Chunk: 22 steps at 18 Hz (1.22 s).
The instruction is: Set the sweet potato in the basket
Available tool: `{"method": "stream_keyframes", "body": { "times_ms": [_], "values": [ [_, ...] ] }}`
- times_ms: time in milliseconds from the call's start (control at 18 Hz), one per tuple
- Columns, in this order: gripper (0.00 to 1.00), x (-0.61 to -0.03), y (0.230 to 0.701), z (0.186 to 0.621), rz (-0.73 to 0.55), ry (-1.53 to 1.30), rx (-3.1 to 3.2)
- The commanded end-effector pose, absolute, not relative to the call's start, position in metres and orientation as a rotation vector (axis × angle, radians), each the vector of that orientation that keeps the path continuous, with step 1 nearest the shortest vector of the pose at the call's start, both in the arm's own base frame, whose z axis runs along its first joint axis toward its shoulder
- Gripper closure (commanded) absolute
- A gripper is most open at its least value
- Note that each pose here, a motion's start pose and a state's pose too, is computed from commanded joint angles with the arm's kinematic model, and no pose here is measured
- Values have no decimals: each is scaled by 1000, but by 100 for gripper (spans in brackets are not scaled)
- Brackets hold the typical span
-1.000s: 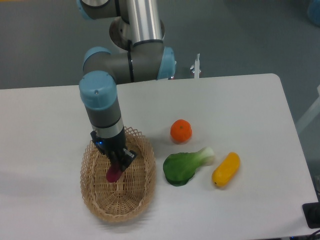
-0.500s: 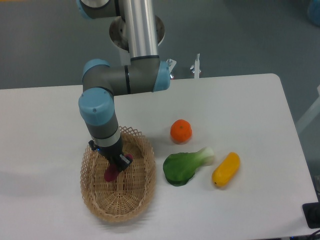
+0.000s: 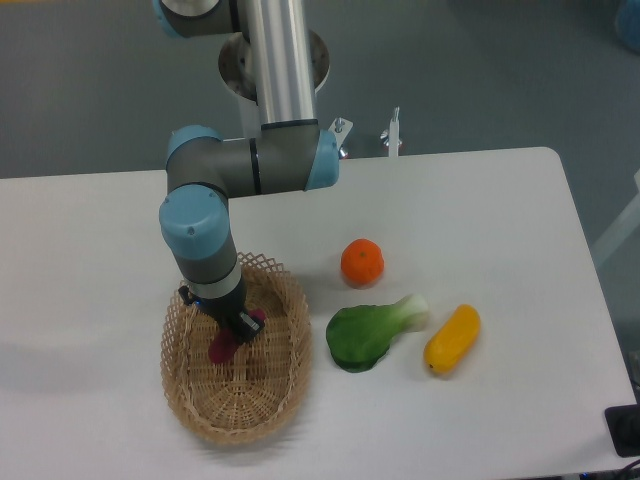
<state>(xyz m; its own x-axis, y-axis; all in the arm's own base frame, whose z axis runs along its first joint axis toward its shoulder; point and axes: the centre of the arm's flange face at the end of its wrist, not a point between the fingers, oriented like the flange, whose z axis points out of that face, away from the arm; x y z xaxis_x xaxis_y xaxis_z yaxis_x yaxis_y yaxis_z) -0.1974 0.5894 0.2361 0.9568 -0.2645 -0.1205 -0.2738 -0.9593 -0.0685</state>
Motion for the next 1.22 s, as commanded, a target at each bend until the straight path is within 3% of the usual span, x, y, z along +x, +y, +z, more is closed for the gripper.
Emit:
{"method": "stream_keyframes", "body": {
  "times_ms": [222,500,833,1222],
  "values": [
    [0,-206,599,262,217,393,-2981],
    [0,-266,601,323,335,280,-2899],
    [0,-340,550,371,425,207,-2873],
    [0,-405,493,381,414,296,-2945]
  ]
}}
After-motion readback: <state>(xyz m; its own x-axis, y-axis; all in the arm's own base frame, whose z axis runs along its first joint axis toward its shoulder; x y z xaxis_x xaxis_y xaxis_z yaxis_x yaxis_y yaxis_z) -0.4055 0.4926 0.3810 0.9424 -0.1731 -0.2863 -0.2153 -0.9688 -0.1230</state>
